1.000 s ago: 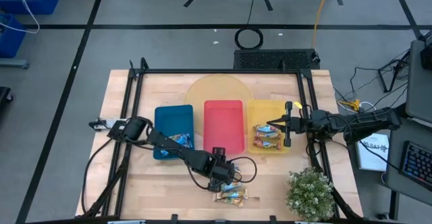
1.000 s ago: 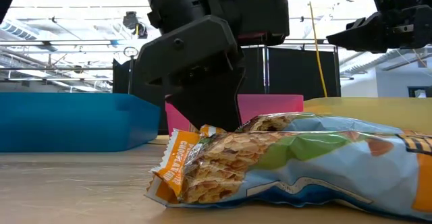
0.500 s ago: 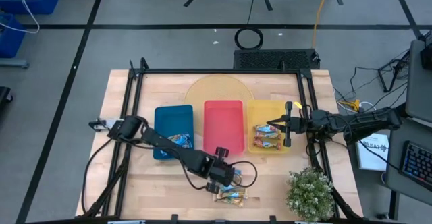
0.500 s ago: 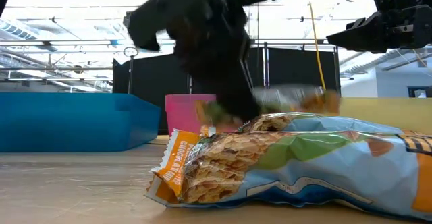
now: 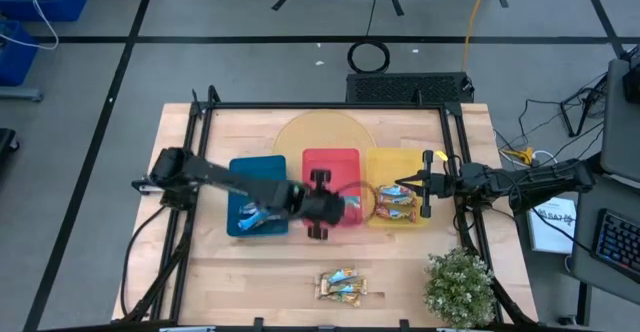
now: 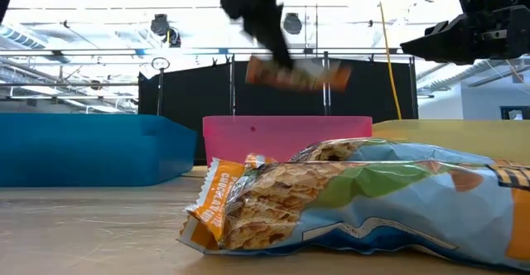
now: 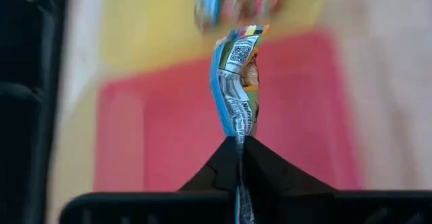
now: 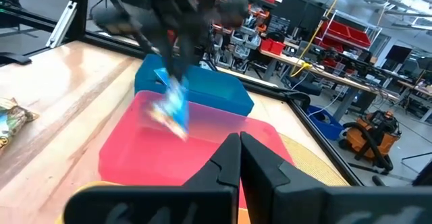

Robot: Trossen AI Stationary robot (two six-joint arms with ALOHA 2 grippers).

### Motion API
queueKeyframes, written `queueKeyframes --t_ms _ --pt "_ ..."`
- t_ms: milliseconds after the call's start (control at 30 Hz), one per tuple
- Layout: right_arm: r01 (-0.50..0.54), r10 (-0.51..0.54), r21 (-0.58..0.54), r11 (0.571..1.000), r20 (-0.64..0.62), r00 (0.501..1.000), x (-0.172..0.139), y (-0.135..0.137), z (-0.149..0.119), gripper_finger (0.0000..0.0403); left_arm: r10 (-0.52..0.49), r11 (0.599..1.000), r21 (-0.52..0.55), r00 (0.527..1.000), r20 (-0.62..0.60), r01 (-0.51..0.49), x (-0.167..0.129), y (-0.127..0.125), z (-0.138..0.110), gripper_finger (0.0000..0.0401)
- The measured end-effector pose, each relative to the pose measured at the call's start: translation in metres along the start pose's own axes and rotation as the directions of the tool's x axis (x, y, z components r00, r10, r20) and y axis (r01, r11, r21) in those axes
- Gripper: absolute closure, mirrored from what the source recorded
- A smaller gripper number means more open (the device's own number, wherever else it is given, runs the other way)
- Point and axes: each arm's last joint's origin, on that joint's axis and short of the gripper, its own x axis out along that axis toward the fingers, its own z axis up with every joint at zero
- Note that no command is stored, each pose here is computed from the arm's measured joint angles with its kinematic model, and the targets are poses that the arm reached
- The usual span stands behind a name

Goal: Pick and place Granola Bars by type
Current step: Put the top yellow granola bar into the red bin

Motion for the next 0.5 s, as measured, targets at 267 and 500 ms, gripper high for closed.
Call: queueKeyframes --t_ms 267,500 --pt "-0.002 0.002 -0.005 1.000 -0.005 1.000 0.000 0.000 -0.001 0.0403 -0.149 0.980 -0.141 0.988 -0.036 0.143 0.072 0.025 -0.063 0.0383" --pt "-0.002 0.002 -0.038 0.999 -0.005 1.000 0.000 0.000 0.000 0.0403 -0.196 0.964 -0.180 0.981 0.008 0.194 0.075 0.027 -0.065 0.0380"
